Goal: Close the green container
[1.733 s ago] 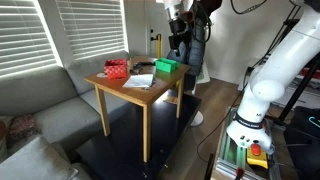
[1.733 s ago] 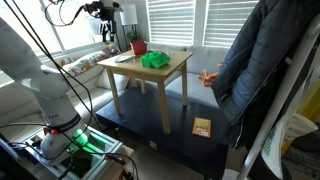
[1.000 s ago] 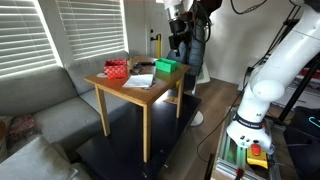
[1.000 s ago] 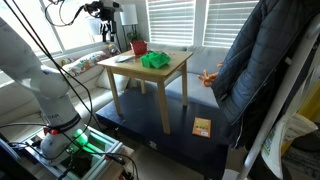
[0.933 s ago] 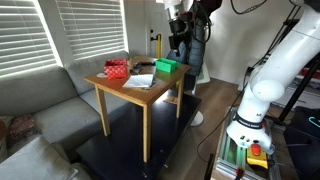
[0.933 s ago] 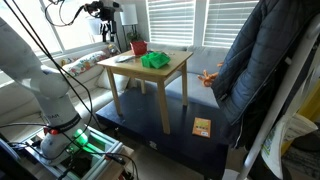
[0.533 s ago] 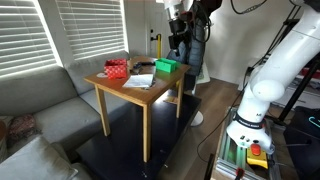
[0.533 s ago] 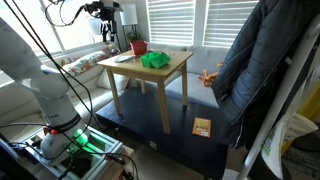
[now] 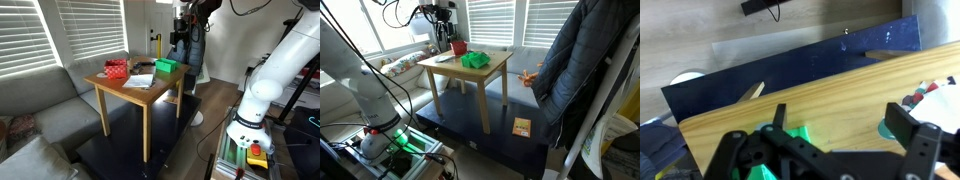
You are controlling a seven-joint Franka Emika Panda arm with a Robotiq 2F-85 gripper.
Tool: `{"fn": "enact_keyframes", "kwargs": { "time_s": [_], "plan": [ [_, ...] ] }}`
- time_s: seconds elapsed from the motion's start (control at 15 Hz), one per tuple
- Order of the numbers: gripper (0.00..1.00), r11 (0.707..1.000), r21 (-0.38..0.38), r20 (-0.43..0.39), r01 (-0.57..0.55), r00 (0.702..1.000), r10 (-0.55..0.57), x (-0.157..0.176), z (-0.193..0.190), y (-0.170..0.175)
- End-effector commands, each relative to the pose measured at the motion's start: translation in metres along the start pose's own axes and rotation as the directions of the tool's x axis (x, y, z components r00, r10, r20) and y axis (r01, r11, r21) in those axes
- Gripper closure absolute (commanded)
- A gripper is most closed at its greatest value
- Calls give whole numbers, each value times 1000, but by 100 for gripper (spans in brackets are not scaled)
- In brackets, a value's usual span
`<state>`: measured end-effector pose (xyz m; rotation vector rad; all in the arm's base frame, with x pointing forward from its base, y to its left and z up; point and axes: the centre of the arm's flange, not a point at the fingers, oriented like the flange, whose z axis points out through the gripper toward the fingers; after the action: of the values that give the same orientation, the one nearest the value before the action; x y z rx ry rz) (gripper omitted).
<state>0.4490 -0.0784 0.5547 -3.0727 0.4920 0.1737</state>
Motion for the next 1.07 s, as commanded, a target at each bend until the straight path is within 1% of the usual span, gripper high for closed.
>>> {"fn": "enact_keyframes", "kwargs": {
  "time_s": [0.0, 0.27, 0.4, 0.47, 0.53, 0.6, 0.73, 1.0],
  "plan": [
    [0, 989, 138, -73, 49, 997, -39, 15, 19, 50],
    [0, 964, 248, -141, 101, 988, -67, 33, 37, 102],
    [0, 947, 287, -161, 141, 982, -97, 40, 47, 128],
    [0, 936, 313, -167, 163, 979, -114, 43, 52, 138],
    [0, 913, 359, -175, 193, 975, -137, 48, 56, 149],
    [0, 946, 291, -159, 140, 983, -96, 35, 48, 132],
    [0, 931, 327, -171, 165, 979, -114, 38, 57, 146],
    [0, 926, 334, -174, 174, 977, -120, 40, 59, 146]
  ]
}}
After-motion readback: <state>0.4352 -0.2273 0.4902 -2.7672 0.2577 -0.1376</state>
